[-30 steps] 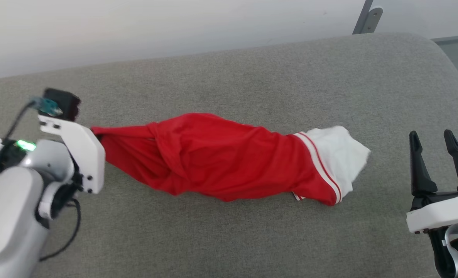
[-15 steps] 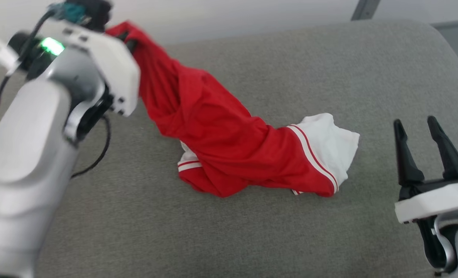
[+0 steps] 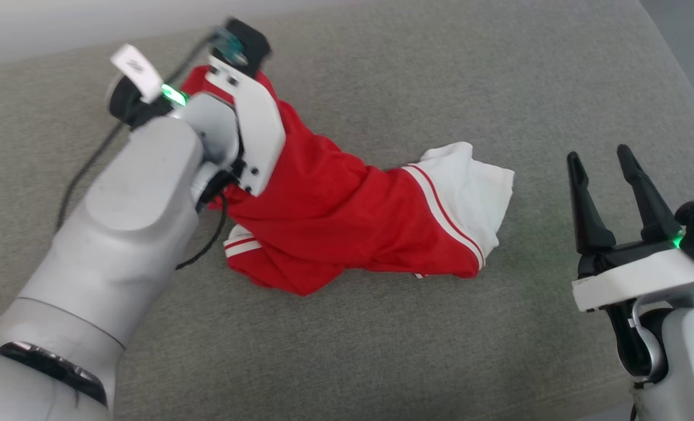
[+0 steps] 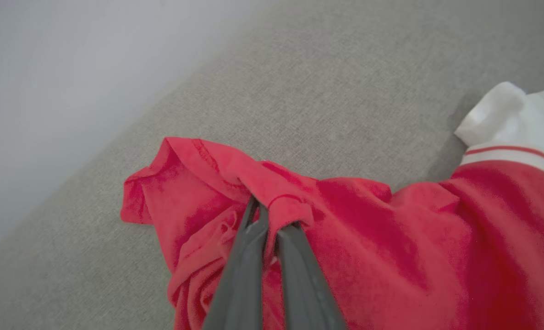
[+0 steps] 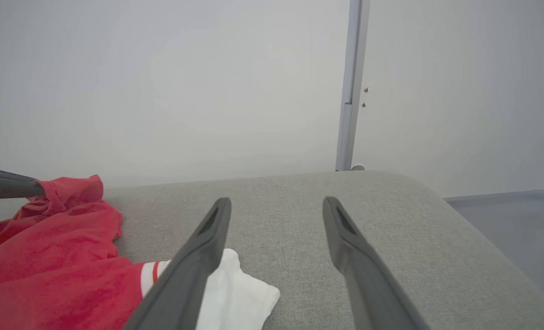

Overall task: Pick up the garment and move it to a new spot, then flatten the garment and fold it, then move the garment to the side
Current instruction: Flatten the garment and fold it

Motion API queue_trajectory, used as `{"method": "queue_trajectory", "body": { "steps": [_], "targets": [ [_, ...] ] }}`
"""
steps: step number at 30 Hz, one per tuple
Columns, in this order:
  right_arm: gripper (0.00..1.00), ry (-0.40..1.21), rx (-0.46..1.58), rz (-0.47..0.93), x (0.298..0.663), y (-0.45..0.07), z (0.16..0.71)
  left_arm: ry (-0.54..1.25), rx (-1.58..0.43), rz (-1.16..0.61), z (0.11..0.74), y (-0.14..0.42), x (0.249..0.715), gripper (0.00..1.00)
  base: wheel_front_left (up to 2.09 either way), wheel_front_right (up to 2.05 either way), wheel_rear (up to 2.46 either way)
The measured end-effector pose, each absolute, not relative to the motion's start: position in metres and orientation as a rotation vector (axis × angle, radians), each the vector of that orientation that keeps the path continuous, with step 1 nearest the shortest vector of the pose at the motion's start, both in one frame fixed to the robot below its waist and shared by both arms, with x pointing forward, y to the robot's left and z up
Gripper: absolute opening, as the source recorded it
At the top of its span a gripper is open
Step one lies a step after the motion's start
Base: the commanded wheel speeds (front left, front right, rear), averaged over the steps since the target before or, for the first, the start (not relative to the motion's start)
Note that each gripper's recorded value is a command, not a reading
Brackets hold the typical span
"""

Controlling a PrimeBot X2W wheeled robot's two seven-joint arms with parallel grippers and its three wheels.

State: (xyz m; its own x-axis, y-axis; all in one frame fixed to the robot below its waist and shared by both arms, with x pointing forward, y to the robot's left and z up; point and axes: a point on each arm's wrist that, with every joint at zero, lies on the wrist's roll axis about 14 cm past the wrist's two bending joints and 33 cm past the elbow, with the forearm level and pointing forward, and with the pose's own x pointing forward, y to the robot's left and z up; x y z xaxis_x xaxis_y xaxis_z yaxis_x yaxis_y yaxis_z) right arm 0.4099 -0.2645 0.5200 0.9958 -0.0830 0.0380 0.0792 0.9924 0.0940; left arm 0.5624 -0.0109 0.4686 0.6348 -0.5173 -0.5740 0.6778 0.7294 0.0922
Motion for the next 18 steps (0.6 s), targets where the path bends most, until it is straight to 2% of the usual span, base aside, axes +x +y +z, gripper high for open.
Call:
{"method": "queue_trajectory", "body": {
  "steps": [4,5,6,7,8,18],
  "targets": [
    [1.0,-0.032,0.093,-0.095,0.411,-0.269,0.514,0.639,0.352,-0.742,0.437,-0.021,0.551,0.0,0.0,0.0,0.0],
    [1.0,-0.029,0.094,-0.095,0.411,-0.269,0.513,0.658,0.36,-0.749,0.431,-0.021,0.548,0.09,0.0,0.0,0.0],
    [1.0,-0.027,0.098,-0.094,0.412,-0.269,0.512,0.675,0.358,-0.751,0.426,-0.021,0.546,0.47,0.0,0.0,0.0],
    [1.0,-0.025,0.098,-0.092,0.413,-0.269,0.511,0.688,0.349,-0.753,0.424,-0.02,0.545,0.92,0.0,0.0,0.0],
    [1.0,-0.026,0.098,-0.09,0.413,-0.268,0.511,0.685,0.344,-0.754,0.426,-0.02,0.546,1.0,0.0,0.0,0.0],
    [1.0,-0.069,0.081,-0.089,0.406,-0.27,0.525,0.721,0.262,-0.676,0.461,0.01,0.544,1.0,0.0,0.0,0.0]
  ]
}}
